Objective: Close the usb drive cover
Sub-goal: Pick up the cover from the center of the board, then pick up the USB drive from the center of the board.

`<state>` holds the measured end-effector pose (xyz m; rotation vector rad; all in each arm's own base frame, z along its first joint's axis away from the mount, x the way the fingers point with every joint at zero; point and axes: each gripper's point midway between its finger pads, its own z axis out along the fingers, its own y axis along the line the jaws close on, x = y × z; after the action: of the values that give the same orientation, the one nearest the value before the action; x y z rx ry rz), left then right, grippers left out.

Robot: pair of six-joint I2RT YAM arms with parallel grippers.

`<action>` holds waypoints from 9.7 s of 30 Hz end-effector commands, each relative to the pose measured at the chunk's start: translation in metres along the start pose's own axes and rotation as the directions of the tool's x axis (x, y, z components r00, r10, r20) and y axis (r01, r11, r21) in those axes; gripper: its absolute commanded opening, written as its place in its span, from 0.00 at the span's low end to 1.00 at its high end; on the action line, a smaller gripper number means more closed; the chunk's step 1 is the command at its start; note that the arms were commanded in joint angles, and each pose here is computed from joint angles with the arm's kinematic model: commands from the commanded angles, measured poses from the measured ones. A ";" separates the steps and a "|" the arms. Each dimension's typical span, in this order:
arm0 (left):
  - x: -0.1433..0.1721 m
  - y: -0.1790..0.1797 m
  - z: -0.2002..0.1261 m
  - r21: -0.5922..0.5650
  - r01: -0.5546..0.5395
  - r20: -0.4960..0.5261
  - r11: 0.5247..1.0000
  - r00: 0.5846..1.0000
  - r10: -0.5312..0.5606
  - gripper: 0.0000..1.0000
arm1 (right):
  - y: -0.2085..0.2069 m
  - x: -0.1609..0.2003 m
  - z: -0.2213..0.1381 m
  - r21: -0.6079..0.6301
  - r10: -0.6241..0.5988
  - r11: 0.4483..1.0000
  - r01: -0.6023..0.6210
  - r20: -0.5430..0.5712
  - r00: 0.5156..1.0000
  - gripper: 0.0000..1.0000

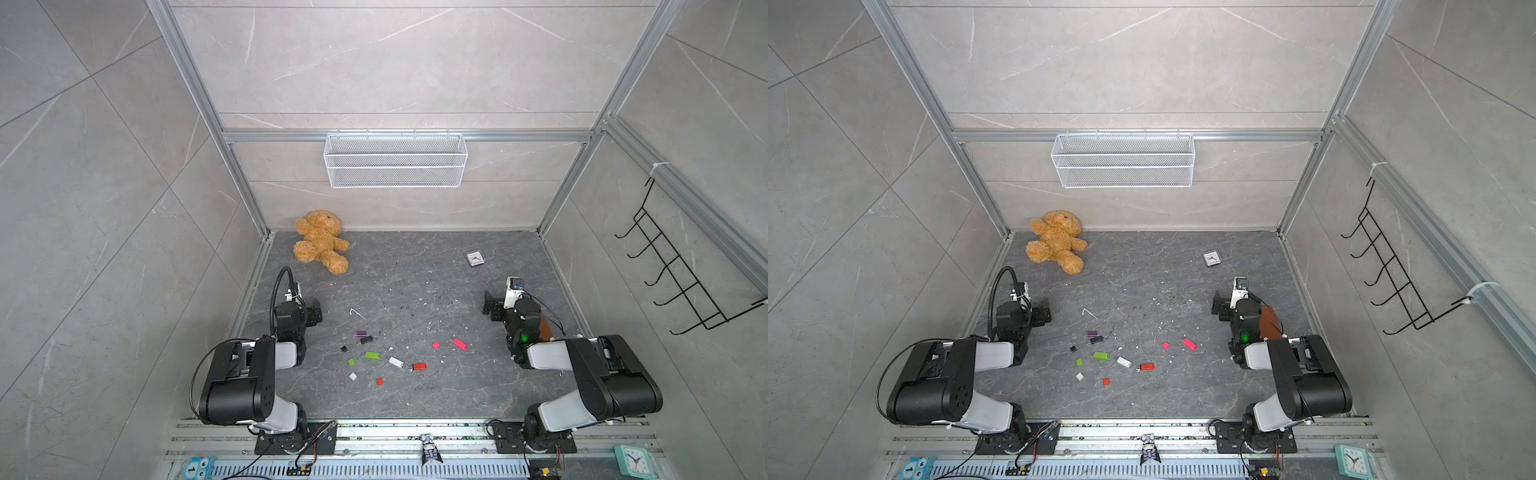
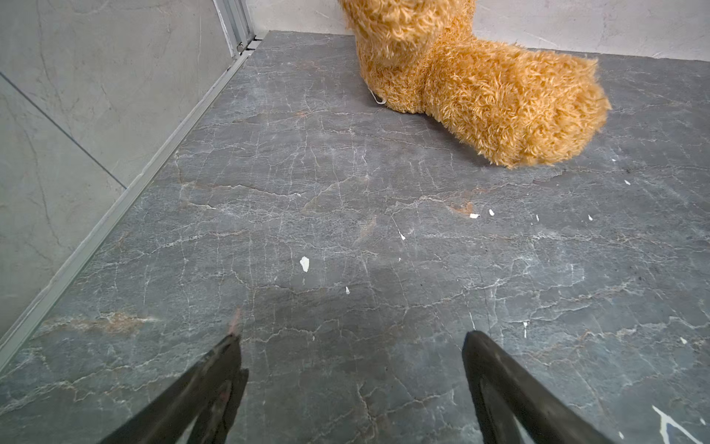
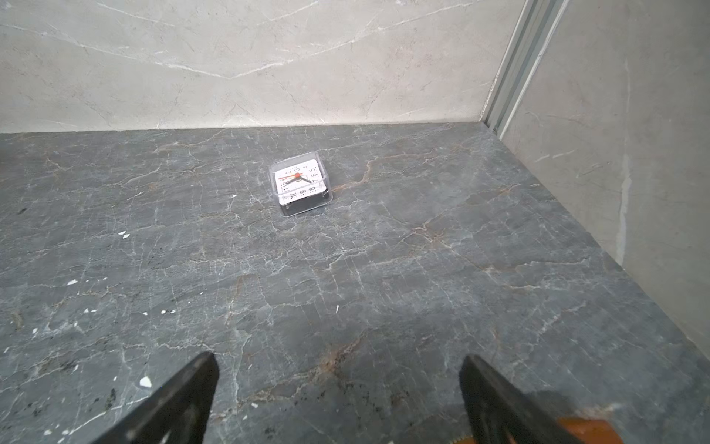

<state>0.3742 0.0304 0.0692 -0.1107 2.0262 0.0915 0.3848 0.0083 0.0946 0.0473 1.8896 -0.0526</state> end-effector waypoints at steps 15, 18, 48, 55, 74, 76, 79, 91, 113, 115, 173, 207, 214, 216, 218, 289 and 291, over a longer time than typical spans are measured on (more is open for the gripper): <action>-0.019 -0.001 0.002 -0.001 0.007 0.060 1.000 0.998 -0.007 0.92 | 0.000 -0.003 0.004 -0.018 0.011 1.000 -0.011 0.000 1.000 1.00; -0.019 -0.001 0.002 -0.002 0.007 0.060 1.000 0.998 -0.007 0.92 | 0.000 -0.003 0.004 -0.018 0.011 1.000 -0.011 -0.001 1.000 1.00; -0.085 -0.036 -0.088 0.170 0.320 -0.095 0.932 0.947 -0.308 0.87 | 0.128 -0.096 -0.053 -0.630 -0.235 0.743 0.227 0.072 0.969 0.65; -0.071 -0.066 -0.126 0.232 0.344 -0.101 0.910 0.939 -0.329 0.86 | 0.203 -0.080 -0.098 -0.799 -0.497 0.419 0.431 0.195 0.845 0.56; -0.046 -0.073 -0.138 0.103 0.411 -0.294 0.906 0.882 -0.367 0.86 | 0.307 0.048 -0.232 -0.918 -0.764 -0.184 0.350 0.358 0.537 0.44; -0.047 -0.071 -0.138 0.088 0.409 -0.297 0.908 0.881 -0.368 0.87 | 0.312 0.061 -0.238 -0.921 -0.787 -0.218 0.322 0.361 0.500 0.43; -0.047 -0.068 -0.140 0.066 0.410 -0.307 0.910 0.876 -0.372 0.88 | 0.322 0.071 -0.245 -0.916 -0.784 -0.253 0.310 0.382 0.489 0.42; -0.051 -0.064 -0.137 0.017 0.415 -0.344 0.910 0.857 -0.384 0.90 | 0.352 0.097 -0.242 -0.894 -0.797 -0.330 0.304 0.436 0.418 0.38; -0.046 -0.057 -0.128 -0.011 0.432 -0.386 0.902 0.830 -0.402 0.91 | 0.370 0.146 -0.232 -0.882 -0.865 -0.362 0.301 0.438 0.245 0.30; -0.046 -0.057 -0.128 -0.009 0.431 -0.387 0.902 0.831 -0.401 0.91 | 0.372 0.148 -0.230 -0.883 -0.870 -0.352 0.311 0.431 0.241 0.30; -0.024 -0.067 -0.134 0.009 0.468 -0.462 0.884 0.785 -0.412 0.91 | 0.392 0.139 -0.232 -0.878 -0.831 -0.329 0.346 0.444 0.336 0.14; 0.061 -0.176 -0.160 0.186 0.850 -0.882 0.493 0.365 -0.298 0.39 | 0.400 0.078 -0.194 -0.940 -0.668 -0.102 0.327 0.308 0.677 0.13; 0.066 -0.190 -0.162 0.198 0.860 -0.909 0.471 0.341 -0.239 0.34 | 0.400 0.075 -0.193 -0.944 -0.657 -0.093 0.316 0.297 0.693 0.13; 0.069 -0.191 -0.164 0.194 0.862 -0.915 0.469 0.331 -0.230 0.33 | 0.399 0.075 -0.192 -0.945 -0.654 -0.087 0.315 0.293 0.697 0.13; 0.069 -0.193 -0.166 0.196 0.862 -0.918 0.467 0.329 -0.222 0.32 | 0.399 0.073 -0.190 -0.947 -0.648 -0.080 0.311 0.286 0.706 0.13; 0.070 -0.202 -0.173 0.215 0.846 -0.910 0.487 0.354 -0.213 0.02 | 0.288 0.098 -0.182 -0.932 -0.877 -0.177 0.317 0.296 0.379 0.35; 0.069 -0.203 -0.173 0.219 0.844 -0.909 0.490 0.359 -0.212 0.02 | 0.286 0.097 -0.184 -0.933 -0.879 -0.179 0.313 0.295 0.375 0.35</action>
<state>0.2067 -0.1895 0.0686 -0.5590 2.6422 -1.4759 0.2053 0.3199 0.0561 -2.0440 1.8382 0.4944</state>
